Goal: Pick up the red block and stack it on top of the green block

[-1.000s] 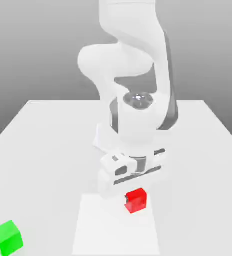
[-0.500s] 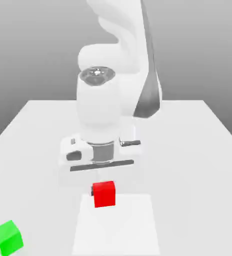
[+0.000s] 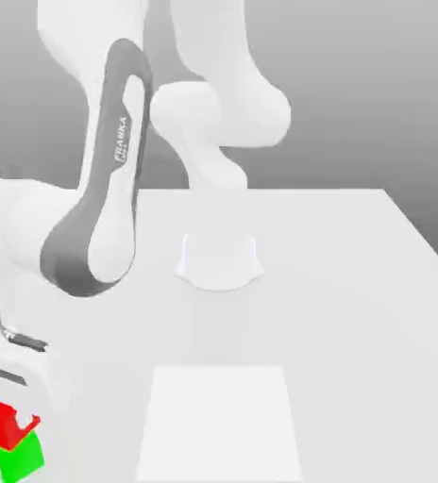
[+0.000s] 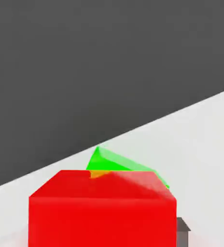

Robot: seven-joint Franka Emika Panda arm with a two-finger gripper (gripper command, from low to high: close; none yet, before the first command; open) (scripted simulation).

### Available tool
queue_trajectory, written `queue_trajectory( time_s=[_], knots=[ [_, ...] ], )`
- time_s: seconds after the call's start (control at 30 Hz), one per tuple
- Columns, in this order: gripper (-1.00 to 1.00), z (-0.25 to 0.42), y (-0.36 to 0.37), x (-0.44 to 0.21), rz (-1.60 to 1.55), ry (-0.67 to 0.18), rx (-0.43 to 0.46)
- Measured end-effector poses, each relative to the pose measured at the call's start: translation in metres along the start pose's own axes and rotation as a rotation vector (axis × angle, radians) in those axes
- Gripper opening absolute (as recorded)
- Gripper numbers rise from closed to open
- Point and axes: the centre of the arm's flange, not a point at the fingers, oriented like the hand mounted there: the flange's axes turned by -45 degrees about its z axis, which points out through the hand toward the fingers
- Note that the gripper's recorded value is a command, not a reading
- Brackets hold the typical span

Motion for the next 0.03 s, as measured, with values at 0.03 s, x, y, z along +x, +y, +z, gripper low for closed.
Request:
queue_trajectory(
  time_s=[0.03],
  knots=[
    [1.0, 0.0, 0.0, 0.0, 0.0, 0.0, 0.0]
  ],
)
